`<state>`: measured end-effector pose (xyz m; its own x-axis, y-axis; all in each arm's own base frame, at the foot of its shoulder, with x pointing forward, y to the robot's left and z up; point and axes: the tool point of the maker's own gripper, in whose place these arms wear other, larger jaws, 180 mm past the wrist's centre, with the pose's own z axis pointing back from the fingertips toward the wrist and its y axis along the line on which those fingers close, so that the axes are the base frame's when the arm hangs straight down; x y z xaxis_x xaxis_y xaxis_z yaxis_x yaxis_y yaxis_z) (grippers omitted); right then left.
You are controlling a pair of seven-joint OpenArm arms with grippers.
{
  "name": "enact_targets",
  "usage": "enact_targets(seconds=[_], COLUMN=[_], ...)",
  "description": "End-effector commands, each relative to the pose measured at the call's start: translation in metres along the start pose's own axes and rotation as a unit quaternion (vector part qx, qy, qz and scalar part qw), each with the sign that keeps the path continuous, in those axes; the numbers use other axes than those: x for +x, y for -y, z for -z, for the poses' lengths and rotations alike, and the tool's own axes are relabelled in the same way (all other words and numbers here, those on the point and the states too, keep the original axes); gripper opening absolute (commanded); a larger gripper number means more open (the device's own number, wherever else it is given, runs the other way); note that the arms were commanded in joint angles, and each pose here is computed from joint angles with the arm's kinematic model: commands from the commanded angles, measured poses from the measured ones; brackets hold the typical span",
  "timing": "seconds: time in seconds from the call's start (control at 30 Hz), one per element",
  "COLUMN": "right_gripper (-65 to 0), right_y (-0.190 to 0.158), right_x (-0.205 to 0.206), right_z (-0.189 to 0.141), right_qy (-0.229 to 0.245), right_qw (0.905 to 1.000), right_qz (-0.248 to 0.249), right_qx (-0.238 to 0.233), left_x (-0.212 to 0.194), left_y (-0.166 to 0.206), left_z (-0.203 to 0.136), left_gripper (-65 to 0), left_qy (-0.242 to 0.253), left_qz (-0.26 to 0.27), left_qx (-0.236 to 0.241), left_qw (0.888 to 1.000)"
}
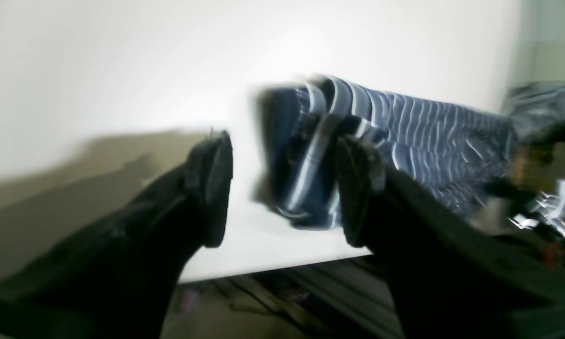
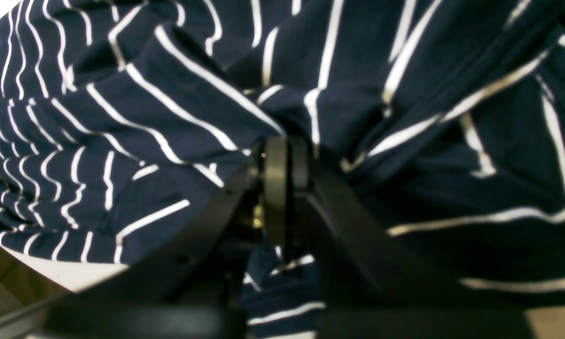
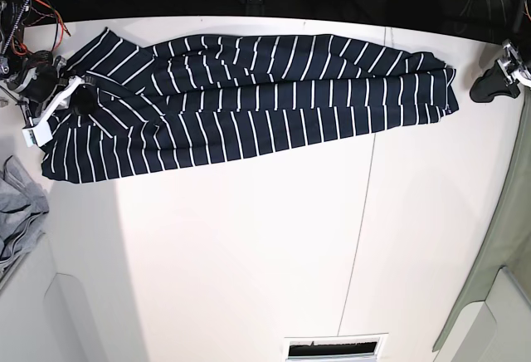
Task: Layout the t-shirt on the table in an organized manner, then fold the t-shirt properly
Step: 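Release and regrasp the band's end with the left gripper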
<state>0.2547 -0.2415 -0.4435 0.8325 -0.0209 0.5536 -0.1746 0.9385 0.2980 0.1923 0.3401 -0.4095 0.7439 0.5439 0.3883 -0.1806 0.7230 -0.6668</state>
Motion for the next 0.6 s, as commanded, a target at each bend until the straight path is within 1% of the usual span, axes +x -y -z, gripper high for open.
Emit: enact_targets(seconds=[0.0,0.1,0.17,0.23,0.47,0.57], right_gripper=[-65.0,-65.0,-65.0,-65.0,-65.0,-65.0], right_y=[0.004,0.004,0.004,0.004,0.004,0.004], right_x=[0.014,0.014,0.014,0.014,0.014,0.014], right_z=[-0.006,-0.006,-0.006,-0.006,-0.006,-0.006], right_qy=[0.017,0.017,0.017,0.017,0.017,0.017], right_qw=[0.9998,0.9998,0.9998,0.9998,0.9998,0.9998], right_qz=[-0.008,-0.008,-0.008,-0.008,-0.008,-0.007], right_qx=[-0.003,-0.003,-0.003,-0.003,-0.003,-0.003], left_x=[0.02,0.021,0.021,0.018,-0.003,-0.005], left_y=[0.005,0.003,-0.001,-0.001,0.007,0.003], left_z=[-0.008,-0.008,-0.007,-0.006,0.015,0.02], left_gripper=[-27.7,-27.7,-27.6,-27.6,-27.6,-27.6], left_qy=[0.023,0.026,0.027,0.025,-0.016,-0.017], left_qz=[0.013,0.015,0.02,0.019,0.028,0.042], left_qx=[-0.008,-0.003,0.009,0.008,-0.003,0.011], left_qw=[1.0,1.0,0.999,0.999,0.999,0.999])
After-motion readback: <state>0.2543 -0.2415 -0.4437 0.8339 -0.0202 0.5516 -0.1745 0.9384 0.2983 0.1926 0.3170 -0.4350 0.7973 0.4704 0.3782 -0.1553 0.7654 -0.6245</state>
